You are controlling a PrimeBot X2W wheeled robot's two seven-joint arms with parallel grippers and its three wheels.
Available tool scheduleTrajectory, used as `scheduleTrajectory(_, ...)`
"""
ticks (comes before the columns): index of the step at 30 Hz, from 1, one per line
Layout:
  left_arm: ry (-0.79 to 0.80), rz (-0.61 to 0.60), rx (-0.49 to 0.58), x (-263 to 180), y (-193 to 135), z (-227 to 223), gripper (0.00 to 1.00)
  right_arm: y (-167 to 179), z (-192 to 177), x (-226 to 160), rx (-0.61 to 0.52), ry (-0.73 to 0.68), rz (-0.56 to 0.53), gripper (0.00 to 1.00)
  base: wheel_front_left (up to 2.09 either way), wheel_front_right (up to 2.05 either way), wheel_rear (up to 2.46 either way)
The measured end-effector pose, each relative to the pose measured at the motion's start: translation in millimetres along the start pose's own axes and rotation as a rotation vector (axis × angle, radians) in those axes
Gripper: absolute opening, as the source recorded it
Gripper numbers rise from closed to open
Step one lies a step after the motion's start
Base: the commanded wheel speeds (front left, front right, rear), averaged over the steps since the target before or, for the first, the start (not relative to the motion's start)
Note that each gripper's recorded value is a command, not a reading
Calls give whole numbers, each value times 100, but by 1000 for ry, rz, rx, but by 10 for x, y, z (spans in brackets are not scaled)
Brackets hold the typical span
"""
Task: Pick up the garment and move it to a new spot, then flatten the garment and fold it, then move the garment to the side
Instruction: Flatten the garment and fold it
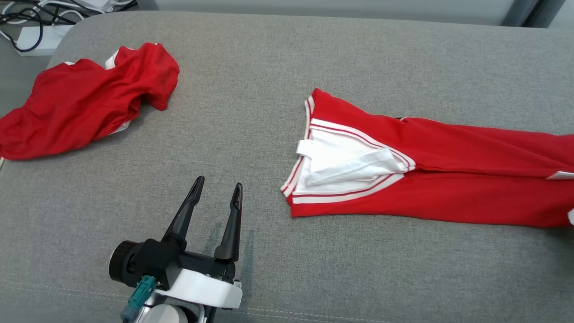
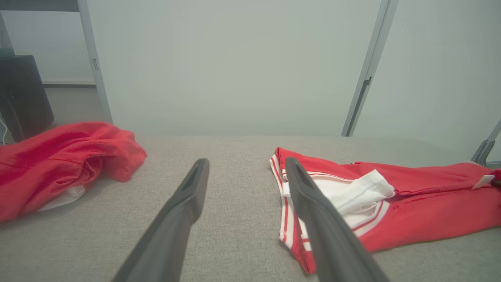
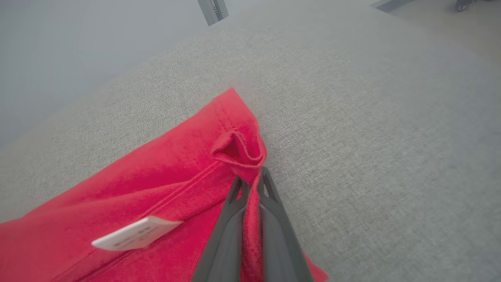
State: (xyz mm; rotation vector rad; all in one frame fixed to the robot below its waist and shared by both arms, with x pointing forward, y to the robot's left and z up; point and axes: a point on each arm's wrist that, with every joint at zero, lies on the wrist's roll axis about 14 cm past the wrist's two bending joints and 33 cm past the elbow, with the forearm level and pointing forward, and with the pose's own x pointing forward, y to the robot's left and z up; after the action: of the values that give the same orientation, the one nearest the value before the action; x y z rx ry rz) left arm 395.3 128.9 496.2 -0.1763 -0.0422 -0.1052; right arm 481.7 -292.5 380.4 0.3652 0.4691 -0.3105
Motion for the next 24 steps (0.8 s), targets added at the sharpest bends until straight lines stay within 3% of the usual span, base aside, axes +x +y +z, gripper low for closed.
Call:
scheduleTrajectory(4,-15,-3,0,-4,-11,52,100,-216,155,-62,-28,-34,-33,0,0,0,0)
scheduleTrajectory(8,-24,-7,0,-9,-27,85,100,-217,339,-80,-10,-85,-25,0,0,0,0)
scheduleTrajectory(15,-41,-18,-8,-93,-90,159,100,91,448,-199,45,-136,76,0,0,0,0)
scheduleTrajectory(24,-69,3,-19,-296,-79,269,100,752,621,-542,102,-219,301,0,0,0,0)
